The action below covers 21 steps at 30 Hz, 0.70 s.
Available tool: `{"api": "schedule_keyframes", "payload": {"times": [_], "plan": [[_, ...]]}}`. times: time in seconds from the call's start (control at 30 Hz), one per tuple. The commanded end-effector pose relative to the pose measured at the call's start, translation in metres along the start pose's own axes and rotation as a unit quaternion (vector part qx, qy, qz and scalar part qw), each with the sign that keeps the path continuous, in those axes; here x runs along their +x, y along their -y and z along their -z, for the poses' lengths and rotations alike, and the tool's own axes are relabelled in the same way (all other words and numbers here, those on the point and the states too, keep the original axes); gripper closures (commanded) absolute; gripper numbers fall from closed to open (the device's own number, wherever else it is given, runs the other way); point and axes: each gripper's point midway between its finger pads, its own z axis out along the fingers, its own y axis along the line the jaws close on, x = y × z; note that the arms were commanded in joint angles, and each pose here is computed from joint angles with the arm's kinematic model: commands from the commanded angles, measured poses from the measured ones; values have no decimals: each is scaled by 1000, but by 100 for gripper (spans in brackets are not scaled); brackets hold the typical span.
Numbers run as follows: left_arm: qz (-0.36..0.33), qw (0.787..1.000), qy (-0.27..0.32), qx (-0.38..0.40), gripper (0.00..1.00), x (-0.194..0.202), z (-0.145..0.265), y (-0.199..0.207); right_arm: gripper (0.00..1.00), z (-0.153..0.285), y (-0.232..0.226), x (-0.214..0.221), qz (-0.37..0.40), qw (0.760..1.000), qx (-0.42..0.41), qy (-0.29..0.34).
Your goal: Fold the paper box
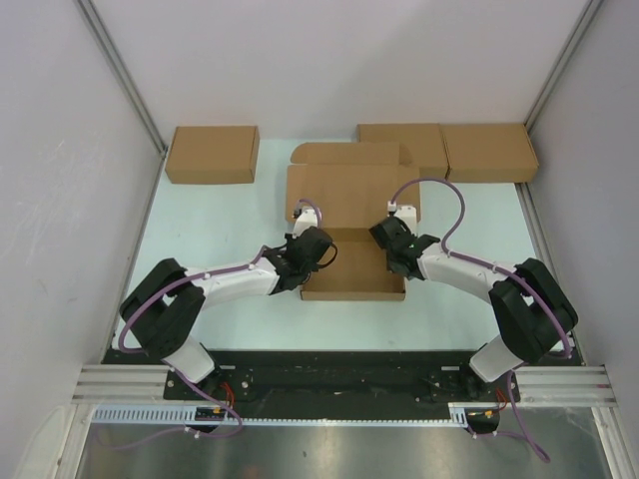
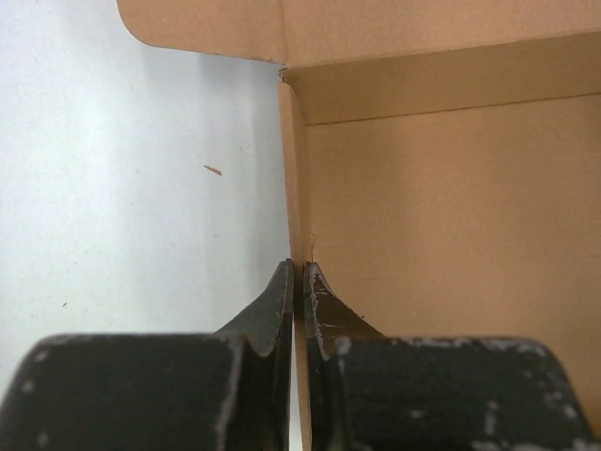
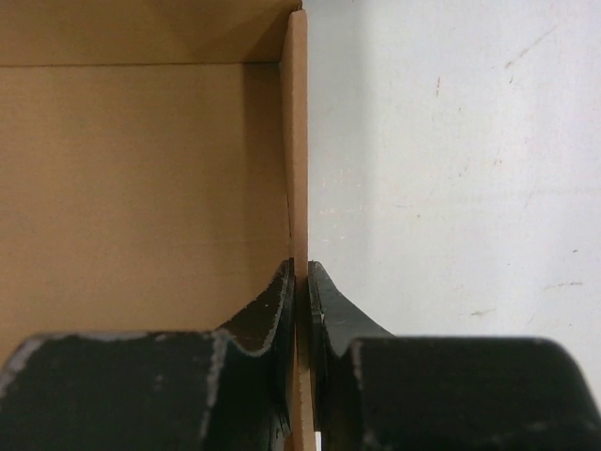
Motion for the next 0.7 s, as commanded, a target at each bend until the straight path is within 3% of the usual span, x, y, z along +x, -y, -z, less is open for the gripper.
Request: {"api": "schedule_keyframes", "payload": {"times": [0.0, 0.1, 0.2, 0.23, 0.3, 0.37, 0.4, 0.5, 0.67], "plan": [[20, 999, 4, 35, 98, -1, 3, 16, 98, 3, -6, 0, -5, 1000, -5, 6], [23, 999, 5, 38, 99, -2, 4, 19, 97, 4, -6, 0, -5, 1000, -3, 6], [29, 999, 14, 30, 96, -9, 9, 15, 82, 9, 0, -5, -5, 1000, 4, 14], [29, 999, 18, 24, 88, -12, 11, 12, 72, 15, 2, -11, -11, 1000, 0, 24], [38, 998, 39, 23, 74, -30, 21, 7, 63, 23, 9, -19, -17, 999, 5, 35], [44, 997, 61, 30, 63, -48, 32, 4, 60, 35, 17, -31, -25, 998, 9, 53], [44, 996, 68, 31, 52, -55, 36, 3, 57, 40, 19, -35, -26, 998, 9, 58], [53, 994, 89, 35, 36, -76, 51, -2, 52, 57, 27, -48, -35, 996, 9, 77], [73, 989, 126, 35, 30, -103, 78, -18, 45, 87, 47, -78, -45, 992, 7, 121]]}}
